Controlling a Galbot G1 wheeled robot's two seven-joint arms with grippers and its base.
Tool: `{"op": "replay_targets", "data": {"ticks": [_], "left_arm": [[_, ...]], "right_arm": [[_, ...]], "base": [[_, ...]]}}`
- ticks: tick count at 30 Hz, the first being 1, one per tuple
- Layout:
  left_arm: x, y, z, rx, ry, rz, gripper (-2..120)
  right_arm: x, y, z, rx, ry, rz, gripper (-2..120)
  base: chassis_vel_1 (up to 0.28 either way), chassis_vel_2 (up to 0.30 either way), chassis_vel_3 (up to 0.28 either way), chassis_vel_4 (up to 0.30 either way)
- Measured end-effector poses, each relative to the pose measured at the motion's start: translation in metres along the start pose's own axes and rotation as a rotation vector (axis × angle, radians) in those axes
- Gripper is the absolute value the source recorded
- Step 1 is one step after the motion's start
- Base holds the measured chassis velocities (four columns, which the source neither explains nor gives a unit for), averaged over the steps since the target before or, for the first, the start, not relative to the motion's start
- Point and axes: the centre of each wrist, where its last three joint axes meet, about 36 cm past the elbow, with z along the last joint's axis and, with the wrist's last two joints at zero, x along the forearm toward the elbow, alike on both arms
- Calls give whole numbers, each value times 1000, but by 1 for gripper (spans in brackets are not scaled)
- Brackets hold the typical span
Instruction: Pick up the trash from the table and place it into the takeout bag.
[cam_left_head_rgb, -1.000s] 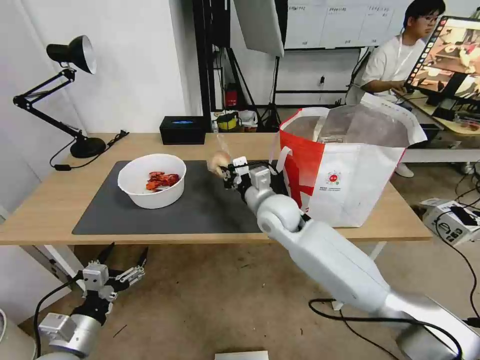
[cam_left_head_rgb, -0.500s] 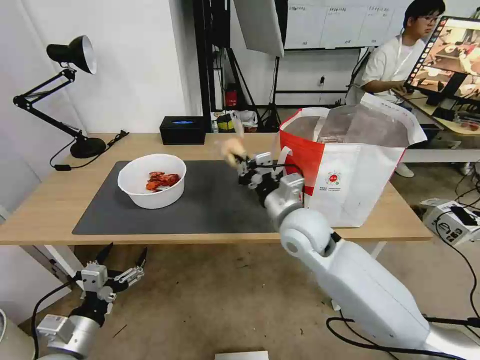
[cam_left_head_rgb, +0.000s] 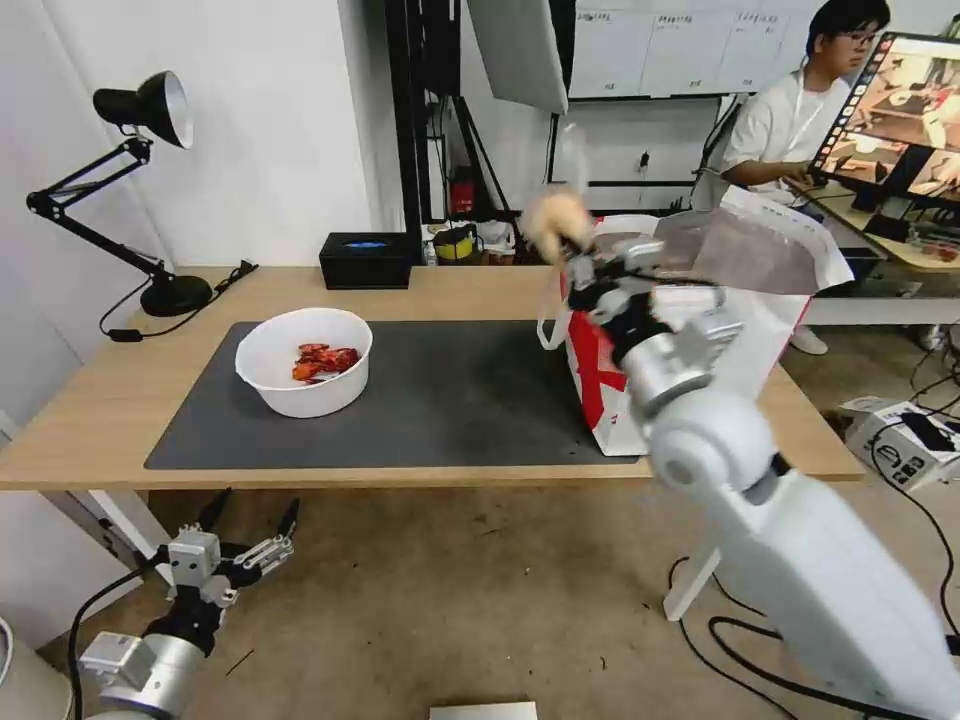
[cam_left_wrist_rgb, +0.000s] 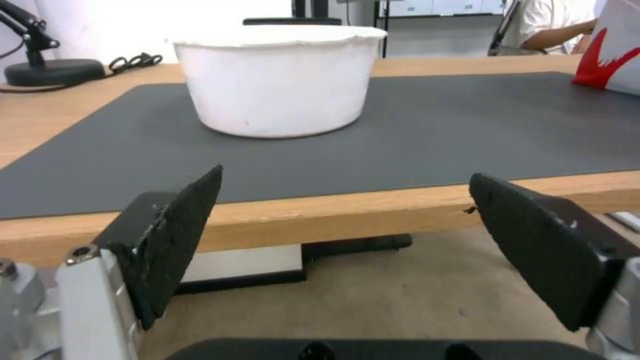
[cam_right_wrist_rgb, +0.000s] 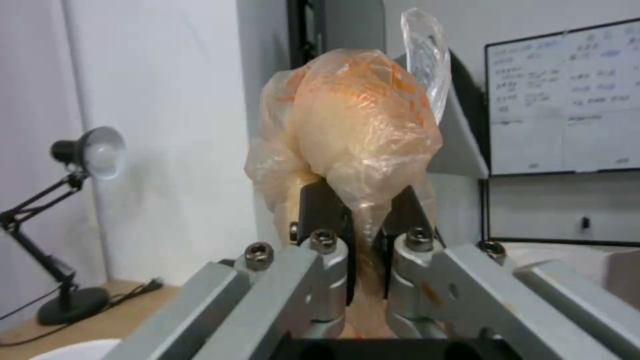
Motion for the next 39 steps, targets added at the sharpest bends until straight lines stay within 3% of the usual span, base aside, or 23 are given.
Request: {"op": "replay_targets", "data": {"ticks": [11,24,39], "left_arm": [[-1,-5,-1,4,-2,12,100],[-2,-12,0,16,-7,23,100],[-2,-16,-3,14,-11,42,100]], "right_arm": [[10,-49,-8,37,24,105,3],[10,-72,-9,102,78,200,3],[17,-79,-19,163,141,228,57]], "base": [[0,0,0,0],[0,0,0,0],[0,0,0,0]]}}
